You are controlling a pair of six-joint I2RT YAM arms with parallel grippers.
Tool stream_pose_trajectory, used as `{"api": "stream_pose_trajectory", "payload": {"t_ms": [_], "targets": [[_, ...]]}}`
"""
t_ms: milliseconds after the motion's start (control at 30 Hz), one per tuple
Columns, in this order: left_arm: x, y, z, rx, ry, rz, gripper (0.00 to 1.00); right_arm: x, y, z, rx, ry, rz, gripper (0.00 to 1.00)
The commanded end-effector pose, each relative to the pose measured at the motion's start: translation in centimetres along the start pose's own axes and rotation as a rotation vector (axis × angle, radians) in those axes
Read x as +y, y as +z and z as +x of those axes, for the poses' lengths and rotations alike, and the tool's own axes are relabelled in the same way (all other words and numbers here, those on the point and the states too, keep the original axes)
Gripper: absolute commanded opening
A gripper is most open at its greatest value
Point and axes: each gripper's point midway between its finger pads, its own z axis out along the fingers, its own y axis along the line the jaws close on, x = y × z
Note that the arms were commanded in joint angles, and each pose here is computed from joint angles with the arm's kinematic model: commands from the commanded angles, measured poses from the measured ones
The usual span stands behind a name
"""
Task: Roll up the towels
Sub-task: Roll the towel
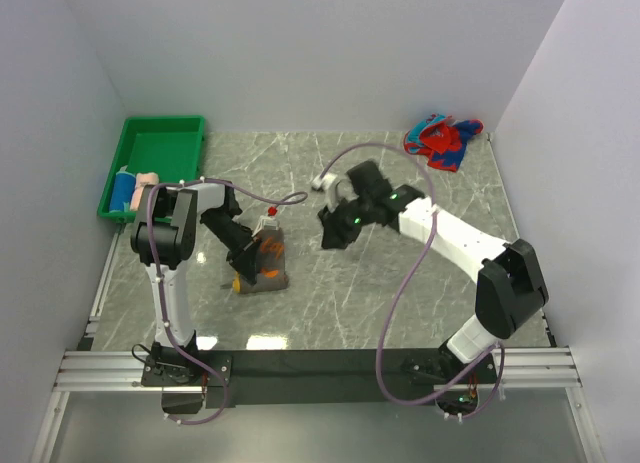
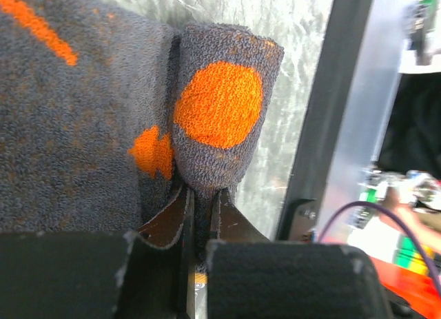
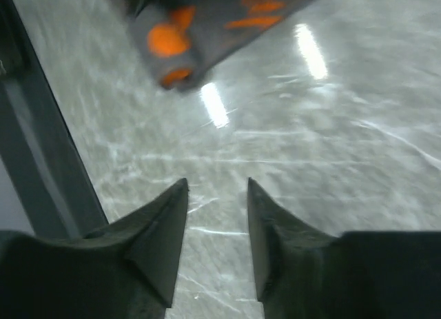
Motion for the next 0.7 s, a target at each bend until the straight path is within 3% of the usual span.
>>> {"api": "stream_pose_trajectory", "payload": {"t_ms": [0, 100, 133, 233, 467, 667], "targets": [[5.4, 0.3, 2.6, 0.135, 0.085, -0.1, 0.06, 4.3, 1.3, -0.4, 0.01, -0.257, 0.013, 0.48], [5.6, 0.2, 2.3, 0.132, 0.083, -0.095, 0.07, 6.5, 4.6, -1.3, 0.005, -0.435, 0.077, 0.53], [5.7, 0.2, 2.1, 0.133, 0.082, -0.095, 0.08, 6.5, 5.5, -2.6, -0.028, -0.482, 0.121, 0.63], [5.8, 0.1, 2.1, 0.135, 0.084, -0.1, 0.09, 8.1, 9.1, -3.7, -0.029, -0.596, 0.117, 0.75], [5.9, -0.1, 2.1, 0.115, 0.083, -0.113, 0.12, 10.6, 16.5, -2.1, 0.043, -0.741, -0.013, 0.74], [5.9, 0.0, 2.0, 0.105, 0.089, -0.112, 0.13, 10.3, 18.8, 0.8, 0.124, -0.788, -0.055, 0.63]]}}
